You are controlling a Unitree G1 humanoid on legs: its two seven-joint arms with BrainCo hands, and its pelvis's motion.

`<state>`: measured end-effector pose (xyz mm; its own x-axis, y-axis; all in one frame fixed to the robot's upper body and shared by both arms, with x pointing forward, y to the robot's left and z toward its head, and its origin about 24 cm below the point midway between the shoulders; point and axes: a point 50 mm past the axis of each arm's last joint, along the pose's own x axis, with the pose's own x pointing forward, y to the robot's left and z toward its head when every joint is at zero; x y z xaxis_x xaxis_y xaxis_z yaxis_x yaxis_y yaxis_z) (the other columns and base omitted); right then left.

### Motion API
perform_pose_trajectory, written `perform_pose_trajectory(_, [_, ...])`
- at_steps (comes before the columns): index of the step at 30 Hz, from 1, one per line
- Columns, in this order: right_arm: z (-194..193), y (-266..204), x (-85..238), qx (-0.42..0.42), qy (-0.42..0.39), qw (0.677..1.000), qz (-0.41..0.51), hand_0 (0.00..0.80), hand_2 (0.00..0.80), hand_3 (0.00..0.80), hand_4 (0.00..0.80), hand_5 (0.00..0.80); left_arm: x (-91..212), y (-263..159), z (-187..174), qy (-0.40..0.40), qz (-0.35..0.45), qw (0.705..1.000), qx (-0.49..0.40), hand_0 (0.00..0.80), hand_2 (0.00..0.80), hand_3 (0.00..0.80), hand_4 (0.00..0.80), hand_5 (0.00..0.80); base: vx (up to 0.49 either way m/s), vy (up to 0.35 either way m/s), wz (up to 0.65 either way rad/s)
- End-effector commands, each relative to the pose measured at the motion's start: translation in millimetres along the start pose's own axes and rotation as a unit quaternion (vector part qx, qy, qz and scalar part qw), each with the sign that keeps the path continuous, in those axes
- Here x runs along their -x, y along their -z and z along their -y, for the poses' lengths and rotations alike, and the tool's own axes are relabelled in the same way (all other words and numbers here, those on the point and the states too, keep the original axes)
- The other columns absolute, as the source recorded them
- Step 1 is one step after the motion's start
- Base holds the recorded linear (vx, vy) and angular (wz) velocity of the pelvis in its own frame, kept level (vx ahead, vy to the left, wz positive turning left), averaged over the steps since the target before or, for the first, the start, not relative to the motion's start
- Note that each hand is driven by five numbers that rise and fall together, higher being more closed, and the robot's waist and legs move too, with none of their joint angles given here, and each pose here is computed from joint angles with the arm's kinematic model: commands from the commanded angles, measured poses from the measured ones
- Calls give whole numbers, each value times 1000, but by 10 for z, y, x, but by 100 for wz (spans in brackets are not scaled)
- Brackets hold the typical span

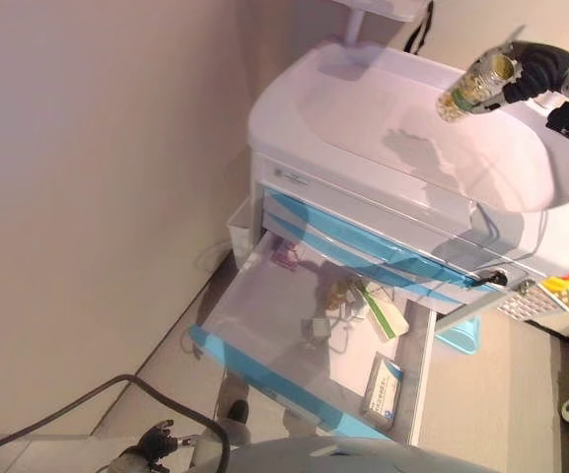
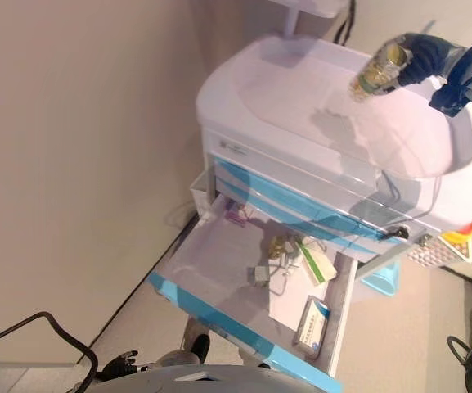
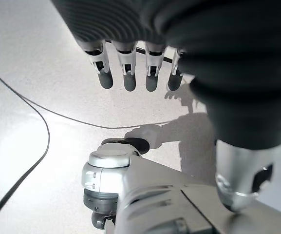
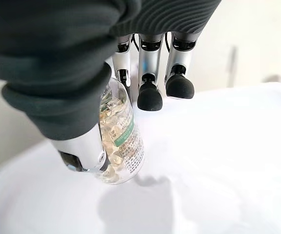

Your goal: Open the drawer and pick up the medicine

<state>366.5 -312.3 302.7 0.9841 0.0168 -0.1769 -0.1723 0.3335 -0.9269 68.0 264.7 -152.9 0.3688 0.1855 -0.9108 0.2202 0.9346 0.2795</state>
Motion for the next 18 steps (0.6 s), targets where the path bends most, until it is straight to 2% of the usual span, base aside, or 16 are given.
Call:
perform_pose_trajectory(1, [393,-163,127,32,13,999,-28,800,800,800,800,800,35,126,-216,-23,-27,999,-9,0,0,0,0,0,22,-3,16])
perform_pose_trajectory(9, [246,-19,71,34,-79,990,-114,800,800,800,800,800,51,172,-219,-25,-28,999,-6,0,0,0,0,0,24,3,13])
perform_pose_trajectory(18, [88,117,63,44,-123,982,-134,800,800,800,800,800,75,223,-257,-32,-28,999,-1,0,0,0,0,0,2,-1,3])
